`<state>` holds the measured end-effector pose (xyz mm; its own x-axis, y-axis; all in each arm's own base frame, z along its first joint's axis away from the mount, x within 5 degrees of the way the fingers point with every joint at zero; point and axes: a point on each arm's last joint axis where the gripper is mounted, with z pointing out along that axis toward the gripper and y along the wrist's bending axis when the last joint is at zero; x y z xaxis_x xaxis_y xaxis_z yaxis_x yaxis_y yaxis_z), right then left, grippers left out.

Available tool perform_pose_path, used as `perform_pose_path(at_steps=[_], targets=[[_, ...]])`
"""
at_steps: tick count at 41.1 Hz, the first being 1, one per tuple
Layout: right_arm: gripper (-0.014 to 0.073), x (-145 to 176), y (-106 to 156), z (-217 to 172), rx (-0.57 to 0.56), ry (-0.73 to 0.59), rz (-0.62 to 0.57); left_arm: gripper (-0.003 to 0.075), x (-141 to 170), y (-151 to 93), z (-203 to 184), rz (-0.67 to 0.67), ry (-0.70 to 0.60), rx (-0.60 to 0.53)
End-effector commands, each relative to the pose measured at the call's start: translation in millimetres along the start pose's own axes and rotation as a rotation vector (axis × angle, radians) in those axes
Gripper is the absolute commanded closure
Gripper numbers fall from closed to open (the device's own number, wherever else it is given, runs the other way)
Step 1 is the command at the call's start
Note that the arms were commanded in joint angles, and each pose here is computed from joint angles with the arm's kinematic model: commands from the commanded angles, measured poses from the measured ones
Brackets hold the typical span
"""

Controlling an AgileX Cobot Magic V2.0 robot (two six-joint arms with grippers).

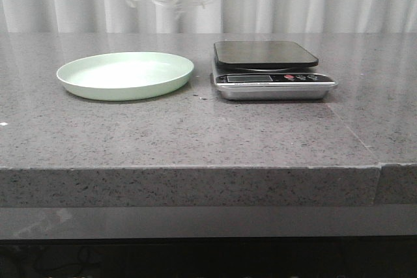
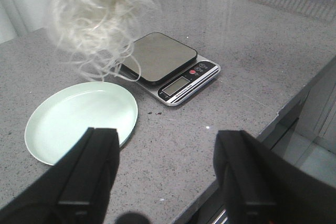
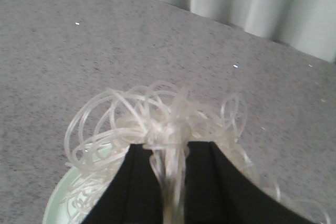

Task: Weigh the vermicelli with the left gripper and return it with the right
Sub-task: 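Lift the vermicelli with the right gripper and carry it over the plate, then lower the vermicelli onto the green plate and open the right gripper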

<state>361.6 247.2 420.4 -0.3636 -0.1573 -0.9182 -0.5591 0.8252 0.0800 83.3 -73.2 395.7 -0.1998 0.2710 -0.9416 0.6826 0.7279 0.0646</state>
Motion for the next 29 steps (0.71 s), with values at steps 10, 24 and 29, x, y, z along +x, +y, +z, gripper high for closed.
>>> perform_pose_path(at_steps=[10,24,29], targets=[[0.0436,-8.1,37.6,19.4,-0.082,-0.176,-0.030,0.0261,-14.0,-0.2,-4.6,-0.019,-0.099,0.004],[0.0259,36.4,37.0,68.4,-0.072,0.013,-0.035,0.0261,-14.0,-0.2,-4.6,-0.019,-0.099,0.004],[0.0095,36.7,36.9,66.2,-0.072,0.032,-0.036,0.0261,-14.0,-0.2,-4.6,-0.019,-0.099,0.004]])
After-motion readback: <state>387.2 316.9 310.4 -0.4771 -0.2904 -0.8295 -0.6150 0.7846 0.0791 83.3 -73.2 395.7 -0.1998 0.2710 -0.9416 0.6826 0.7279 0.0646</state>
